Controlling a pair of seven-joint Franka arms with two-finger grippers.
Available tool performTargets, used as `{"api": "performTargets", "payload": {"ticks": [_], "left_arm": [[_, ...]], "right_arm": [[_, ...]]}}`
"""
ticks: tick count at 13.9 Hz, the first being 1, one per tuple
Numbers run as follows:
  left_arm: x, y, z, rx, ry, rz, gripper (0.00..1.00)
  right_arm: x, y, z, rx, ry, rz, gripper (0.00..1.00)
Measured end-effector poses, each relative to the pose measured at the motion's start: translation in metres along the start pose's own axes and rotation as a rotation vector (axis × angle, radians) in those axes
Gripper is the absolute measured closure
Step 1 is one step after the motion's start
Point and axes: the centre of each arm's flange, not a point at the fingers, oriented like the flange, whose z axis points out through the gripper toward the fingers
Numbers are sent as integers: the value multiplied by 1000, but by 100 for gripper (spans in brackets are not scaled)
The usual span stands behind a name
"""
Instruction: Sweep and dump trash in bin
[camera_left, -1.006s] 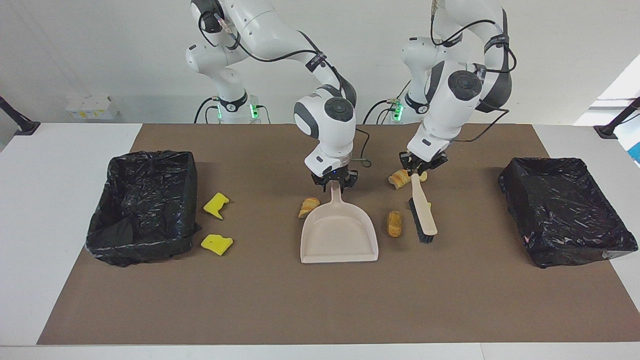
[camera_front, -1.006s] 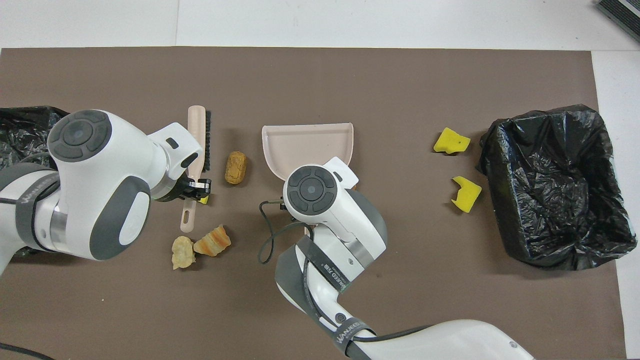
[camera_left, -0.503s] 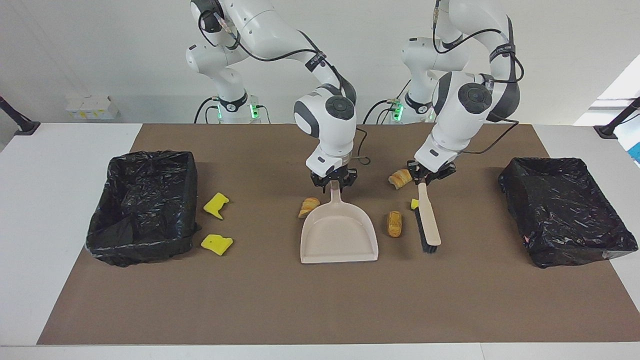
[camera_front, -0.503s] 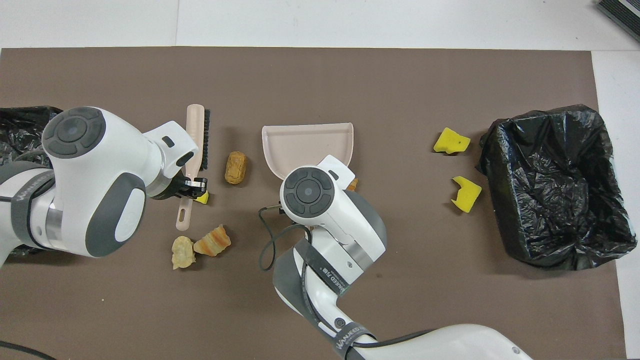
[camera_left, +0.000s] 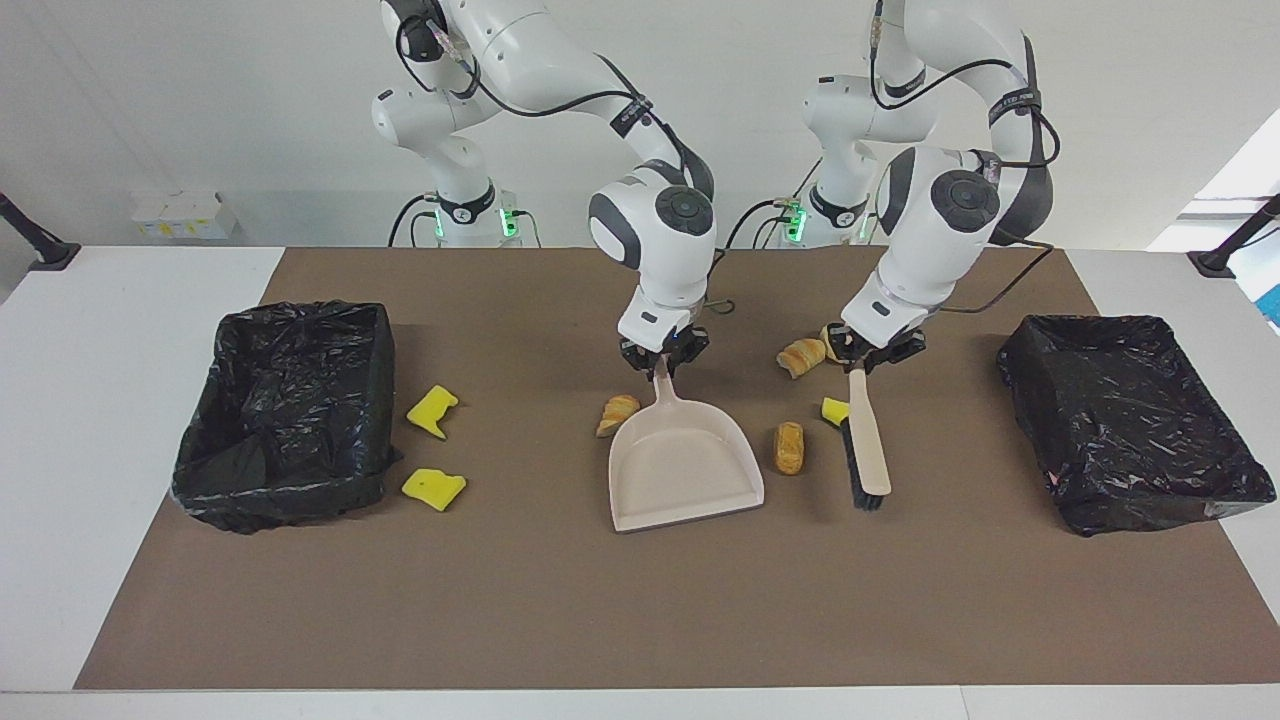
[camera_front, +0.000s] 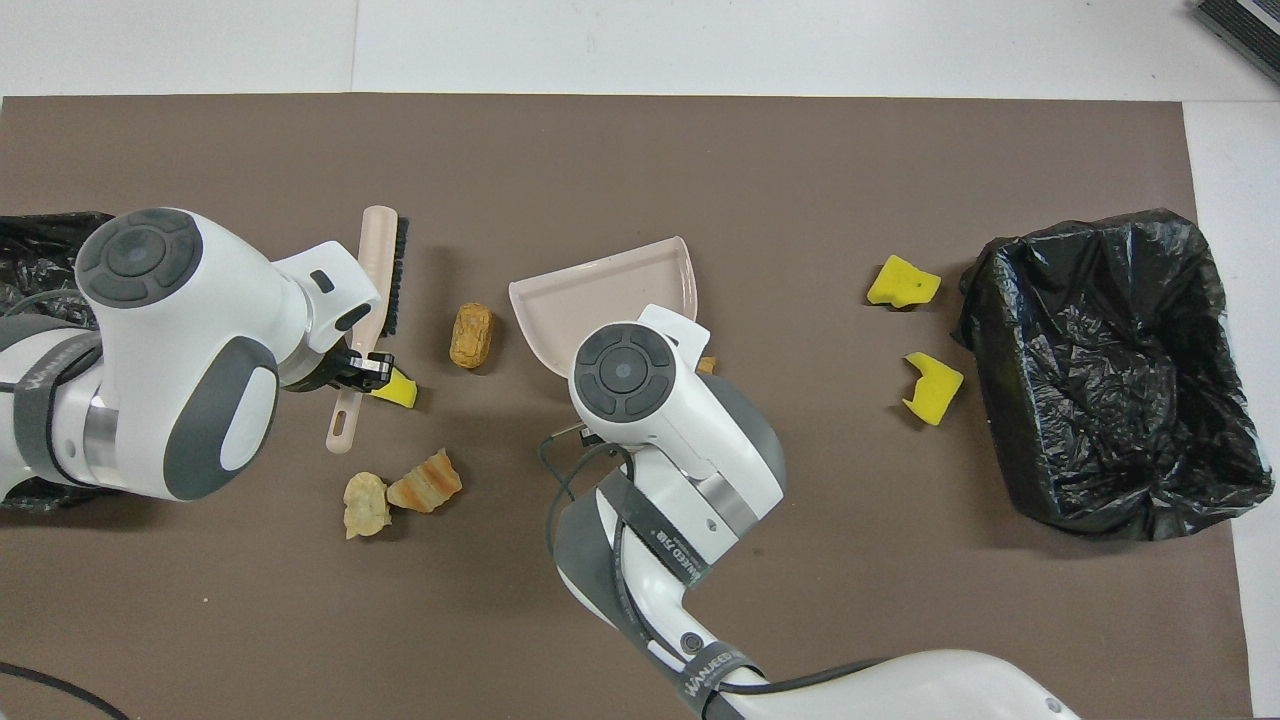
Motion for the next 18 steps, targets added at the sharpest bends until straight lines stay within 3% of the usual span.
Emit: {"api": "performTargets", "payload": {"ticks": [3,8,15,18], "left_arm": [[8,1,22,3,-12,28,74],[6,10,36,4,-36,52,74],[3,20,37,5,-50,72,74],[2,22,38,5,-57,77,74]], "right_arm": [[-3,48,-31,-8,-33,-118,69],[-26,146,-93,6,-98,-435,69],[-26,203,-85,-29,-146,-882,69],[-22,233,-81,-92,-155,-1072,69]]}}
